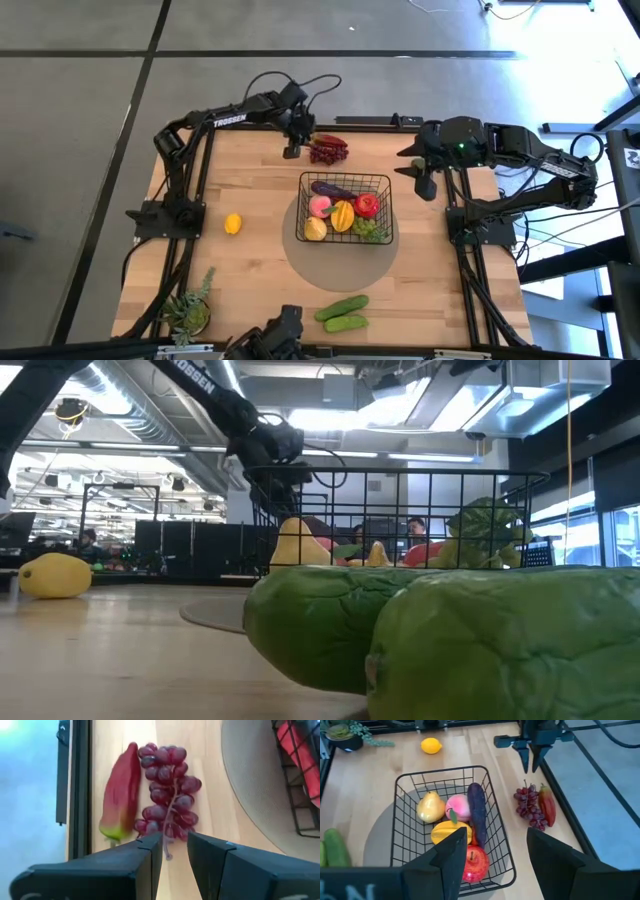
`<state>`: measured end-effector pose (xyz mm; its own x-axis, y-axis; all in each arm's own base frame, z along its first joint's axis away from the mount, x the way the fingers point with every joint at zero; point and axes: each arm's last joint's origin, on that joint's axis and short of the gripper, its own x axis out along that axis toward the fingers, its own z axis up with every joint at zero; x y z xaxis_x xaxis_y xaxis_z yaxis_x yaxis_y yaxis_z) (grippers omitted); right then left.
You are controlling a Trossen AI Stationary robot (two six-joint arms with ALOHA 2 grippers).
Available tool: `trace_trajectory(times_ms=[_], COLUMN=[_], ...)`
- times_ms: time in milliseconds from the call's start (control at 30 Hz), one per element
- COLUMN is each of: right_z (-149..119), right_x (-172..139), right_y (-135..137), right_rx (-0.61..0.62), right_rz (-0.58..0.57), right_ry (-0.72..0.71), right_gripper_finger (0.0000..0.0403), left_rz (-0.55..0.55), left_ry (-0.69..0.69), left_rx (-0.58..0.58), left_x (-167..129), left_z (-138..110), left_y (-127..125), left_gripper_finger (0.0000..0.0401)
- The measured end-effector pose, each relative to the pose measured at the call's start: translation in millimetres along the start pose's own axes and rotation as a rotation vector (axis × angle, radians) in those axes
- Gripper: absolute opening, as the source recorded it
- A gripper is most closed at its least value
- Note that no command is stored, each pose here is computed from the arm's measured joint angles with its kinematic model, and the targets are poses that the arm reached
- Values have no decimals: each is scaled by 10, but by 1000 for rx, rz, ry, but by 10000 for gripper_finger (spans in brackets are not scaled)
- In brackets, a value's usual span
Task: Build produce basket
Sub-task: Put the red grapes into the black wire basket
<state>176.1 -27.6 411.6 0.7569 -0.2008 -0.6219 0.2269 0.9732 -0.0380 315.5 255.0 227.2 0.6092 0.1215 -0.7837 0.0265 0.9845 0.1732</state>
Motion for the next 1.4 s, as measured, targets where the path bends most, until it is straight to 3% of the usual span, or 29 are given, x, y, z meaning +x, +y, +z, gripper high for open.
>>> trace_trajectory(times_ms=[300, 767, 1100, 1400], right_z=[21, 21, 21, 22], right_x=[0, 0, 1, 1], right_y=[-1, -1, -6, -6], right_rx=[2, 52, 52, 51], right_rz=[-4, -3, -20, -19], right_ry=[-22, -22, -22, -23], right_gripper_finger=[199, 199, 199, 199], left_rz=[-28, 67, 10, 14], left_ry=[18, -23, -13, 10], left_rx=[-27, 9, -11, 47], left_x=[148, 210, 372, 425], left_z=[-190, -251, -340, -352], left_y=[-97, -48, -56, -76], left_gripper_finger=[80, 80, 80, 80])
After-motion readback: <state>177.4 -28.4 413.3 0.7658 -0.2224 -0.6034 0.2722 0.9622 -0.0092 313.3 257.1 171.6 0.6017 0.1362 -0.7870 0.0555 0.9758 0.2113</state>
